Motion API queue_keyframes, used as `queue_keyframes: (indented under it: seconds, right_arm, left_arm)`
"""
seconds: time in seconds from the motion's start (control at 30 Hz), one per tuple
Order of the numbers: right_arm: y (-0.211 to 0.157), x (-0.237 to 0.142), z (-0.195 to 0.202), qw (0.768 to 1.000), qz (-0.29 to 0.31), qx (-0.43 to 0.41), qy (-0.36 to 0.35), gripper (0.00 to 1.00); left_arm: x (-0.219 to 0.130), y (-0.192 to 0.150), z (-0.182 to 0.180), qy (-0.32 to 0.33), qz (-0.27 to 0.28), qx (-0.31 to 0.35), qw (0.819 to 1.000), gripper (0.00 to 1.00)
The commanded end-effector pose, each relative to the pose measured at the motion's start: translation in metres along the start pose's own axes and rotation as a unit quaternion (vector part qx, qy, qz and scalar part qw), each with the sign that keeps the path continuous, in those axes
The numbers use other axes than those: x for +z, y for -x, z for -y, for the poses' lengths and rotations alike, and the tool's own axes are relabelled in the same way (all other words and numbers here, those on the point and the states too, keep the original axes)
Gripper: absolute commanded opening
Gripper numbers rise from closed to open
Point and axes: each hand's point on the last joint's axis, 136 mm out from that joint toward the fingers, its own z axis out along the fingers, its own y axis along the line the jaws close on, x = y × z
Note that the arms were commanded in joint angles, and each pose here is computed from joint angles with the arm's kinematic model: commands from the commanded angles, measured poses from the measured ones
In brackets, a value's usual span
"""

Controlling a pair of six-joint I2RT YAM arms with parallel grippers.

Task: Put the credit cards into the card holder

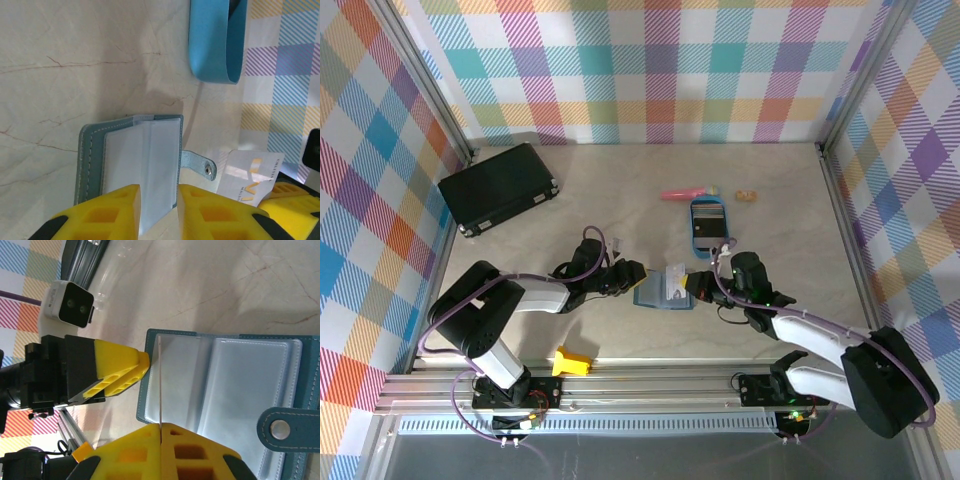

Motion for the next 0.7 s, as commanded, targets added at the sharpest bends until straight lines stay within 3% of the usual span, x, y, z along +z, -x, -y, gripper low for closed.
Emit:
queue_keyframes:
  seconds: [0.0, 0.67]
  right_arm:
    - [0.007, 0.004, -0.006, 1.000, 0.019, -0.011, 0.006, 0.00]
    - [-0.005, 0.031, 0.012, 0.999, -0.002, 0.043, -0.016, 0.00]
  left_arm:
    - [-0.001, 0.004, -0.008, 0.014, 0.016, 0.005, 1.000, 0.25]
    - [0.003, -0.007, -0.042, 0.048, 0.016, -0.006, 0.999, 0.23]
